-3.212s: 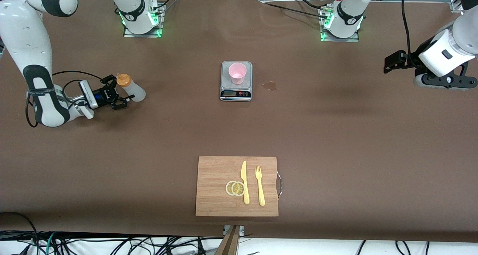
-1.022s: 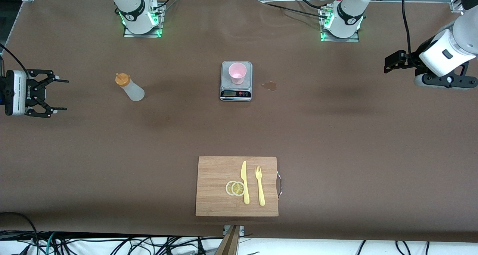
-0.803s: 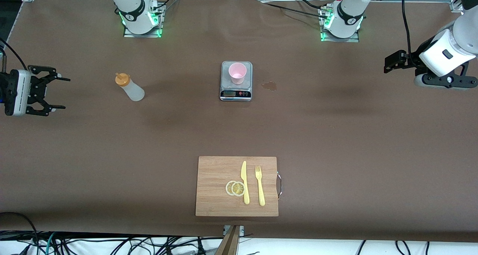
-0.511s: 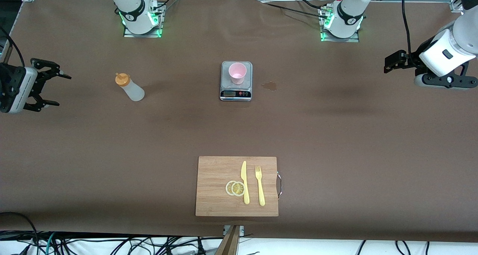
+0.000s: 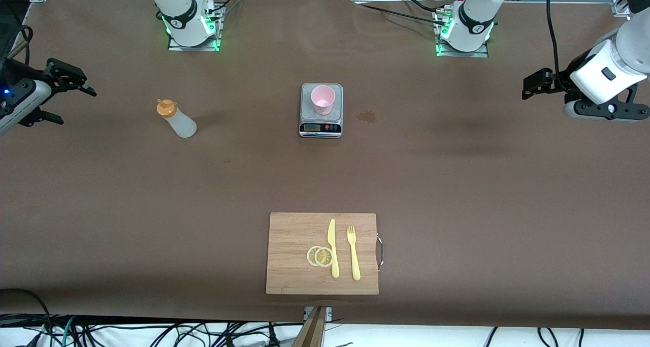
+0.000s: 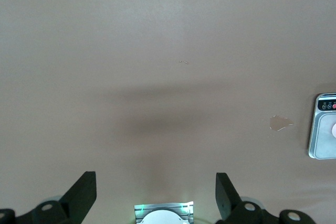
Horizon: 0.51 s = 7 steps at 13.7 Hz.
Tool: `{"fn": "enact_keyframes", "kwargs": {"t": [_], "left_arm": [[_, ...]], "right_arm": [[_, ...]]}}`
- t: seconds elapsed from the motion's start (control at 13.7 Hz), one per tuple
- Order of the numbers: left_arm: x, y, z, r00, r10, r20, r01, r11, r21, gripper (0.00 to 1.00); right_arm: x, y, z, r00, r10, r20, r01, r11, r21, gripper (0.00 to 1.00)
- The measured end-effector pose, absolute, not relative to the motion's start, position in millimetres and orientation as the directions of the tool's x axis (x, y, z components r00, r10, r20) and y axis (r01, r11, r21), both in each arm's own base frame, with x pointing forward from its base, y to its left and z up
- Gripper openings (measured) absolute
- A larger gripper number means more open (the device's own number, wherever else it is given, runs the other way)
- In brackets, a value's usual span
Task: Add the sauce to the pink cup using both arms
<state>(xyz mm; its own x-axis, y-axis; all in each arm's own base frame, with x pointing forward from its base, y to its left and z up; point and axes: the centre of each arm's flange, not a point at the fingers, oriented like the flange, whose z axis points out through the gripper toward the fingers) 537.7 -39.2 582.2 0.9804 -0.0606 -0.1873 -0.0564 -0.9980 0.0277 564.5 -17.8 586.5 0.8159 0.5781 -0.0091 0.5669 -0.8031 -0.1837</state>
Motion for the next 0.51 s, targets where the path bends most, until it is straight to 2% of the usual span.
{"fn": "enact_keyframes", "kwargs": {"t": [0.29, 0.51], "left_arm": [[537.7, -38.6, 582.2, 0.98, -0.06, -0.187, -0.055, -0.998, 0.028, 1.0], [537.7, -38.9, 582.3, 0.98, -0.06, -0.187, -0.056, -0.998, 0.028, 1.0]], "right_arm": [[558.9, 10.4, 600.8, 0.909, 0.413, -0.058, 0.408, -0.909, -0.084, 1.0], [555.8, 28.3, 605.9, 0.948, 0.311, -0.063, 0.307, -0.95, -0.061, 1.0]]}}
